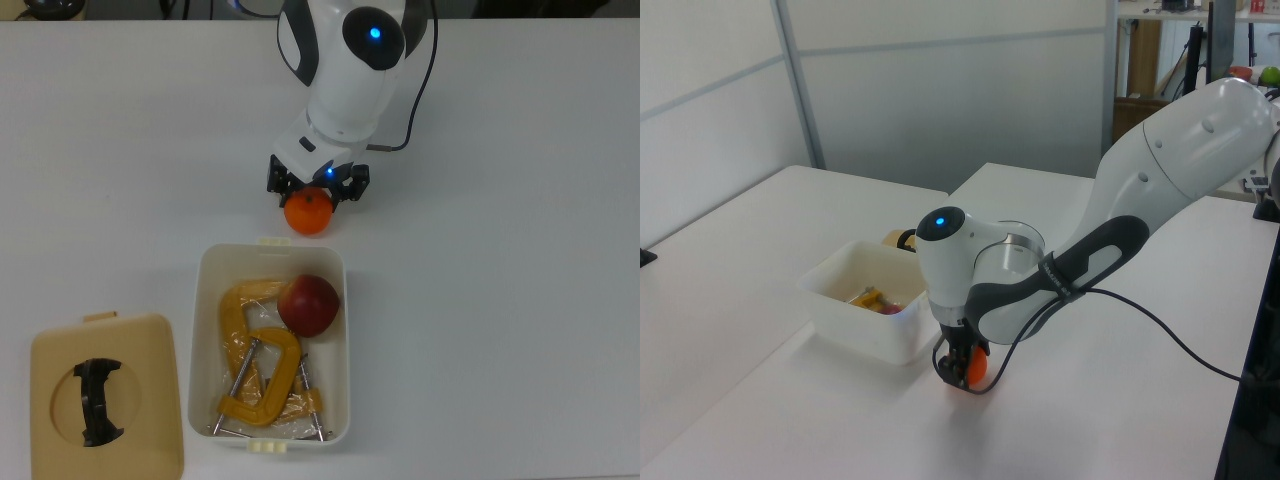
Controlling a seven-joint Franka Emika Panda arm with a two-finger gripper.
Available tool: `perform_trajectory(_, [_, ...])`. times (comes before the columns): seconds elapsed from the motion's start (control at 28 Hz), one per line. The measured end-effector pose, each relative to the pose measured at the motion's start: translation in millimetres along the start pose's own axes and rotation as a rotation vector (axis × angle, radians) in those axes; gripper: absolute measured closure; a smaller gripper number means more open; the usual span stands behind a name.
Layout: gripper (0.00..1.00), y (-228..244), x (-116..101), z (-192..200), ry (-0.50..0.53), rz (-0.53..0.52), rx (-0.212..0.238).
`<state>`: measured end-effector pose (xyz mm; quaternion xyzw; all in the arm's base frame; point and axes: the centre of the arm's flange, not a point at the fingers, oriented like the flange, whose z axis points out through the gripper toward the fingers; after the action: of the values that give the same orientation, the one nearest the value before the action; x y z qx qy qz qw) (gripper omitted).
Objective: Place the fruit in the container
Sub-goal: 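Lift the tangerine over the container and open the gripper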
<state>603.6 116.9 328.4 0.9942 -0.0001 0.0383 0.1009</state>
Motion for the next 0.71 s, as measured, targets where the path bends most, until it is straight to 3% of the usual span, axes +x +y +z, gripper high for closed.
perform_trajectory(0.18, [0.21,7,16,-42,0.077,0.041,0.024])
perform_trajectory(0.46, [0.21,28,45,-110,0.184,0.149,0.123])
perform_trajectory(0.71, [0.21,61,67,-137,0.235,0.288,0.162])
